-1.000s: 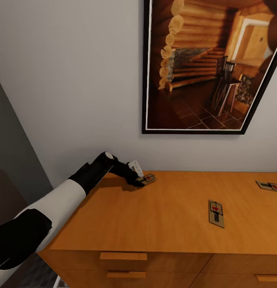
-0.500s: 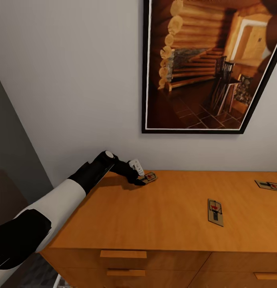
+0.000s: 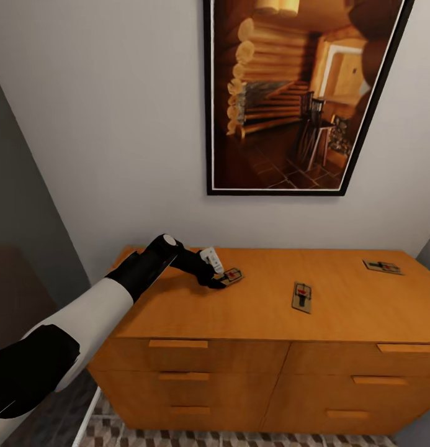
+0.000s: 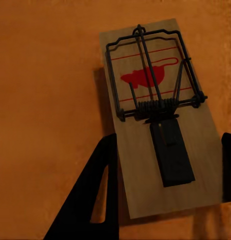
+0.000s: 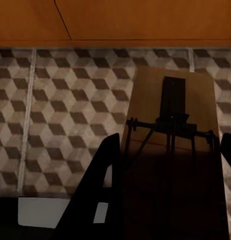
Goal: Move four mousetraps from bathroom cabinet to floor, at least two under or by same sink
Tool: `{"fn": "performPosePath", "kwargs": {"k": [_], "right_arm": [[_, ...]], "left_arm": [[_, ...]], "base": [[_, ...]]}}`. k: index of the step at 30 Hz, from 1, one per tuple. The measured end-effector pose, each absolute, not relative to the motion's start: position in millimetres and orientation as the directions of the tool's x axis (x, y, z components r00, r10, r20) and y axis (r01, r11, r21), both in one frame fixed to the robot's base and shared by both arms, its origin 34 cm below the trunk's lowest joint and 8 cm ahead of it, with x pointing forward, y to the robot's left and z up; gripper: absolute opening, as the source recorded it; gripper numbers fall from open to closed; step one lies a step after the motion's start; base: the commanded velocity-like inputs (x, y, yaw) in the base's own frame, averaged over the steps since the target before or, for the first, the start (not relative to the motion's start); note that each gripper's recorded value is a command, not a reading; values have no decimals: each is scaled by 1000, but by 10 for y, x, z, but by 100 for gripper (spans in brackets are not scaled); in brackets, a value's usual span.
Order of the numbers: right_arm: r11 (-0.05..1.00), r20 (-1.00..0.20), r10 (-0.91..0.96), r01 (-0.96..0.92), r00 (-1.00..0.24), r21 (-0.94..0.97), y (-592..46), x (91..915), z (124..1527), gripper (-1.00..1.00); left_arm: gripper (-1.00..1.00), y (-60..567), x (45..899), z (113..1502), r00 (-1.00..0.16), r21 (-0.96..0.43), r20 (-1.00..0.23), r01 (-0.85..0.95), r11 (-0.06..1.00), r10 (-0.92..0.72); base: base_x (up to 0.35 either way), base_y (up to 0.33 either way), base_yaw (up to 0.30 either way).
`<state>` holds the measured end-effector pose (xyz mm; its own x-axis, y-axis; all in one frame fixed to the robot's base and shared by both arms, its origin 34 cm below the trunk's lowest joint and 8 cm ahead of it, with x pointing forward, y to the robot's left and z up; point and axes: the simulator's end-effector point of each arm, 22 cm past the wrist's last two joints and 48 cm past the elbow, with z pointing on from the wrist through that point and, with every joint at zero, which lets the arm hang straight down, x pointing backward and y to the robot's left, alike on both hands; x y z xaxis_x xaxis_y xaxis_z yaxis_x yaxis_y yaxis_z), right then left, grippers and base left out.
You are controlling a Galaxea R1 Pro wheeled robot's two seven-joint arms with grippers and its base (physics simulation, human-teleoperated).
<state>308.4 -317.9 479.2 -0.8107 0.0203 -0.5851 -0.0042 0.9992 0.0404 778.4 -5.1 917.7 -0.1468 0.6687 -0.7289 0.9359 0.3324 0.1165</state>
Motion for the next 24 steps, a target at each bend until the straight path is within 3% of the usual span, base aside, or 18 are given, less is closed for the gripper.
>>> {"fn": "performPosePath", "kwargs": {"k": [24], "right_arm": [[999, -585, 21, -2, -811, 39, -3185, 3086, 4792, -100]], "left_arm": [[-100, 7, 7794, 9110, -166, 105, -721, 933, 343, 672]], "base": [[-332, -71, 0]]}}
